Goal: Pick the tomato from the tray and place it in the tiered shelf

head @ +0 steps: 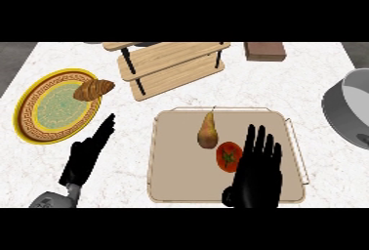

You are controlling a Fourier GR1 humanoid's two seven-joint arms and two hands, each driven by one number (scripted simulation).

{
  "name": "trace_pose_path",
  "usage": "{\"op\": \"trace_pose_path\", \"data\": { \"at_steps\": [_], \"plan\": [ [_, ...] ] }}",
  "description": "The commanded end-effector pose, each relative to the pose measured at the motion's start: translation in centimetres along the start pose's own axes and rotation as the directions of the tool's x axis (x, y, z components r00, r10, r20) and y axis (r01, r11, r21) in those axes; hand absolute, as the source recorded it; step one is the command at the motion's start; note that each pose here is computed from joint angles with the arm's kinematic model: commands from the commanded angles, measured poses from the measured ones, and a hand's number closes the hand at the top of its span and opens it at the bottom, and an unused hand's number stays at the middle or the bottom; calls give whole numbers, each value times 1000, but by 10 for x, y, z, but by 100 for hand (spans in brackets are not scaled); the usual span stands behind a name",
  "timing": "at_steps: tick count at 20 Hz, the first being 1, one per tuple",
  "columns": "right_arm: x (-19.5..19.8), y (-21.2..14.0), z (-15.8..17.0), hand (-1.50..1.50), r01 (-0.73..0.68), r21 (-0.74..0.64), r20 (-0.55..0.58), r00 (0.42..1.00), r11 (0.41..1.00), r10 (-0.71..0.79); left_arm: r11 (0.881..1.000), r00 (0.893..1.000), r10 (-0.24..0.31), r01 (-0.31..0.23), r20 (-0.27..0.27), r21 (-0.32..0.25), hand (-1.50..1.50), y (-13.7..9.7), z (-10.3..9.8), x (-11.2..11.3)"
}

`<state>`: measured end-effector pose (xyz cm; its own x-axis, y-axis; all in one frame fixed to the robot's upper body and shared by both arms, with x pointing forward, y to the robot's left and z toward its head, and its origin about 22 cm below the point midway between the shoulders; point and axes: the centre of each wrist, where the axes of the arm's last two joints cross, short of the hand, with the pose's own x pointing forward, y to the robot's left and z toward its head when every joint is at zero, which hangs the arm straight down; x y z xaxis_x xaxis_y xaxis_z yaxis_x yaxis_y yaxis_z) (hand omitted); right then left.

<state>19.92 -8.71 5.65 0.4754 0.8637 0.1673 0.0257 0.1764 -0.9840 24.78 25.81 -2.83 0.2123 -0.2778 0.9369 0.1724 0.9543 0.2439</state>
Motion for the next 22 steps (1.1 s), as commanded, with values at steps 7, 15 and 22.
{"op": "trace_pose_path", "data": {
  "at_steps": [7,15,22],
  "plan": [
    [26,18,-5,-150,-122,-9,-232,966,993,116,1000,1000,5,-5,-22,5,0,3,11,-17],
    [30,18,-17,-150,-151,16,-250,957,988,151,1000,1000,18,-17,-17,22,0,2,4,-21],
    [24,45,-17,-150,-184,40,-266,945,982,188,1000,1000,14,-14,-9,12,0,20,4,1]
  ]
}}
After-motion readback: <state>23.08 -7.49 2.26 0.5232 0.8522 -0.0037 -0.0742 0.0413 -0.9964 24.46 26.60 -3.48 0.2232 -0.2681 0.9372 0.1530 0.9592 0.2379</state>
